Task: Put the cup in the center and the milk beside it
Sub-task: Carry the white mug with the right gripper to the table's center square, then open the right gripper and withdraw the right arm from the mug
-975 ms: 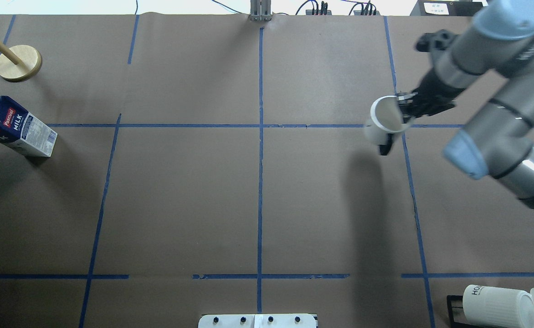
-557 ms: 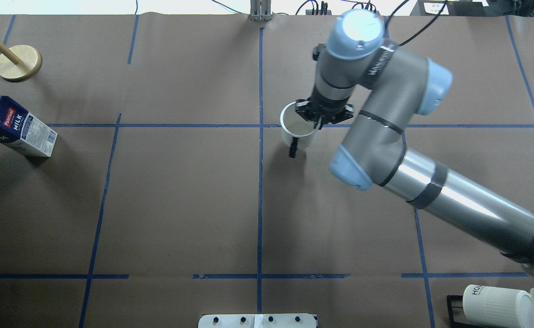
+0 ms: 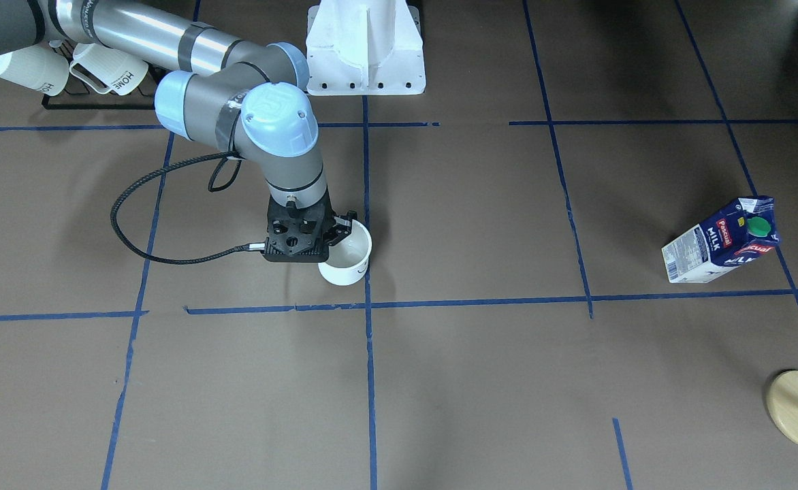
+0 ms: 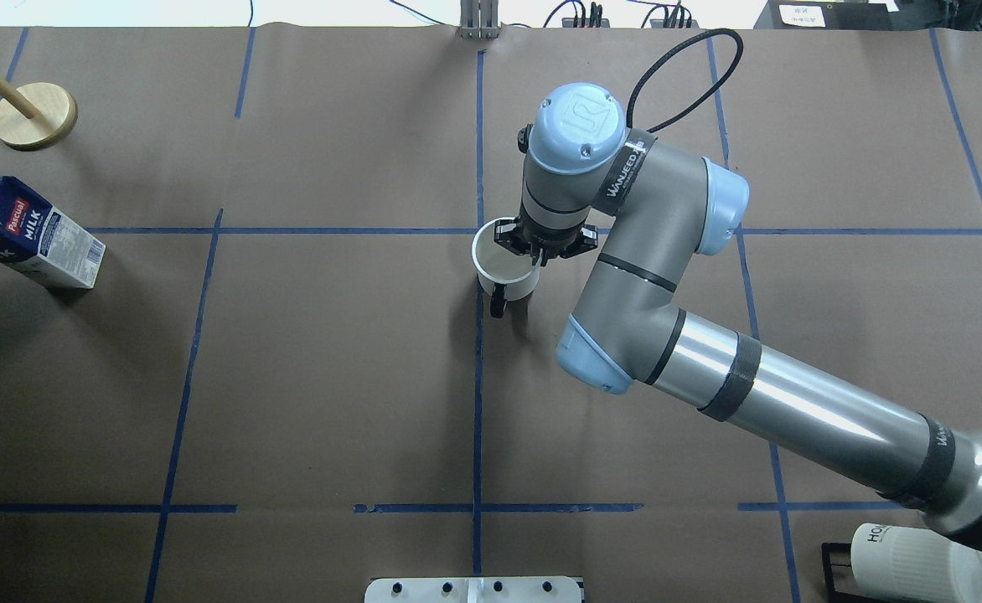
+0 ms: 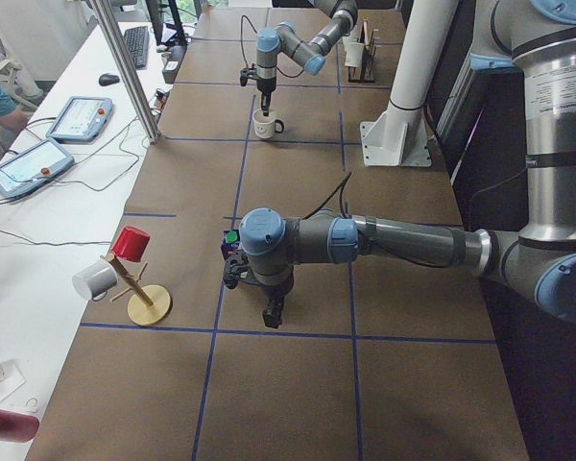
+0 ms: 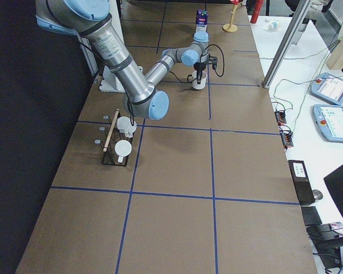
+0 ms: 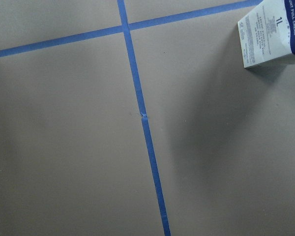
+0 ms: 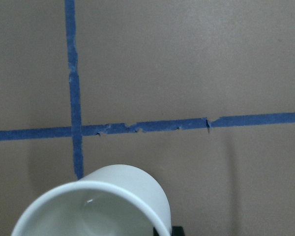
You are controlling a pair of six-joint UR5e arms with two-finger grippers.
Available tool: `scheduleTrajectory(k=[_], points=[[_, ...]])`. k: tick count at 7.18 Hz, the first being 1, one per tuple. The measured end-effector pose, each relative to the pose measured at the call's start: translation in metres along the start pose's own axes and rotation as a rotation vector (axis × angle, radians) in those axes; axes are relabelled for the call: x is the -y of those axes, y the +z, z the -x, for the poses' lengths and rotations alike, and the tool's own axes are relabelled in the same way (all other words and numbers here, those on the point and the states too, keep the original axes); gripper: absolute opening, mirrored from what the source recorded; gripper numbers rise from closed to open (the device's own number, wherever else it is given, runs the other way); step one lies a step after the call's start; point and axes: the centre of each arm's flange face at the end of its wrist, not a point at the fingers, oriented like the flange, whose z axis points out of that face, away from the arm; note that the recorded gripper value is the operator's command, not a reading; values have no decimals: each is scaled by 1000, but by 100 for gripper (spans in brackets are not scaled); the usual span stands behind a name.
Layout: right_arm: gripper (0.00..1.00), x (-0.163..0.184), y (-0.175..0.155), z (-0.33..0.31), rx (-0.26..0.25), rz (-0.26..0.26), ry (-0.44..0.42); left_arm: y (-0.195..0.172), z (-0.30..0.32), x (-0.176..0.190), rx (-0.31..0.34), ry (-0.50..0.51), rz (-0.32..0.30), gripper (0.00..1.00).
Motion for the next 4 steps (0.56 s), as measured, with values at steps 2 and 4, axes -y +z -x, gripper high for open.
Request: scheduleTrajectory(k=[2,4], points=[[100,-1,5,2,10,-10,-6,1,1,0,0,-2,2,100],[100,5,-3,0,19,-7,-4,1,1,0,0,-1,2,100]])
